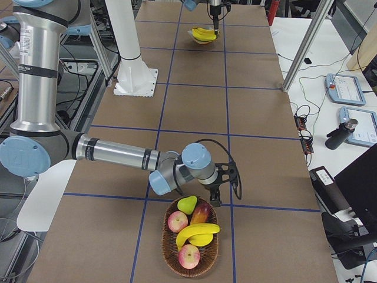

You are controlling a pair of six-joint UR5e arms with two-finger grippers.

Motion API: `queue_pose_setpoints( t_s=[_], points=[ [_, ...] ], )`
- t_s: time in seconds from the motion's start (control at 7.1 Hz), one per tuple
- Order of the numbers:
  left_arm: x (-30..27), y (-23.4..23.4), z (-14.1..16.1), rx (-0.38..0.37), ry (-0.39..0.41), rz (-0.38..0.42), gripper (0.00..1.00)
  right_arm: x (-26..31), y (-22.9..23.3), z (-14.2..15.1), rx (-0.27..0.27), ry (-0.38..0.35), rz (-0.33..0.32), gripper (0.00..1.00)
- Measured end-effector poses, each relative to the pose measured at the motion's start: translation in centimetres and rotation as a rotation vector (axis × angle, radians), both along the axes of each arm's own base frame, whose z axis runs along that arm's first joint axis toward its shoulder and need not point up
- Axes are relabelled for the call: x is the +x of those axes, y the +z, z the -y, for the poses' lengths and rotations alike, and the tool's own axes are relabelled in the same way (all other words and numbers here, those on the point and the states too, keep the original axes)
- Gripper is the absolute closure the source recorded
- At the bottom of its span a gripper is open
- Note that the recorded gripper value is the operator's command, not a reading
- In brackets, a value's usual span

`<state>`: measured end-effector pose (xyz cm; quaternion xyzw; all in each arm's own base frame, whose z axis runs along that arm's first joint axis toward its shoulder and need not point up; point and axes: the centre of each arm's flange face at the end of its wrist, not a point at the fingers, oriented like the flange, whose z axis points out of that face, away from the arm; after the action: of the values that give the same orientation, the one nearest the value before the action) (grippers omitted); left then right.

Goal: Transfer all bananas from basket to plate

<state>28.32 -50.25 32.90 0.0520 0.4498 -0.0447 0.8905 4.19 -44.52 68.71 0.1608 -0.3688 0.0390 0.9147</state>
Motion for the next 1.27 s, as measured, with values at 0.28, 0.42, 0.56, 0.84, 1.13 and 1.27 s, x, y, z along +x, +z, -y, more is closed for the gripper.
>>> queue_pose_setpoints(
  t_s=[0.28, 0.42, 0.56, 0.84, 1.13, 1.27],
  points=[
    [0.0, 0.0, 0.0, 0.0, 0.0, 0.0, 0.0, 1.1, 4.6, -2.9, -0.048, -0.029, -0.03, 0.0],
    [0.0, 0.0, 0.0, 0.001, 0.0, -0.001, 0.0, 1.2, 6.5, -3.9, -0.065, -0.054, -0.042, 0.0],
    [0.0, 0.0, 0.0, 0.001, 0.0, -0.001, 0.0, 1.3, 8.0, -4.6, -0.068, -0.083, -0.057, 0.0],
    [0.0, -0.1, 0.0, -0.007, -0.008, -0.005, 0.0, 1.6, 9.6, -5.2, -0.078, -0.096, -0.093, 0.06],
    [0.0, -0.2, 0.0, -0.008, -0.013, -0.01, 0.0, 1.6, 10.6, -5.3, -0.096, -0.095, -0.102, 0.1],
    [0.0, -0.3, 0.0, -0.008, -0.014, -0.011, 0.0, 1.6, 10.9, -5.2, -0.104, -0.091, -0.1, 0.11]
  ],
)
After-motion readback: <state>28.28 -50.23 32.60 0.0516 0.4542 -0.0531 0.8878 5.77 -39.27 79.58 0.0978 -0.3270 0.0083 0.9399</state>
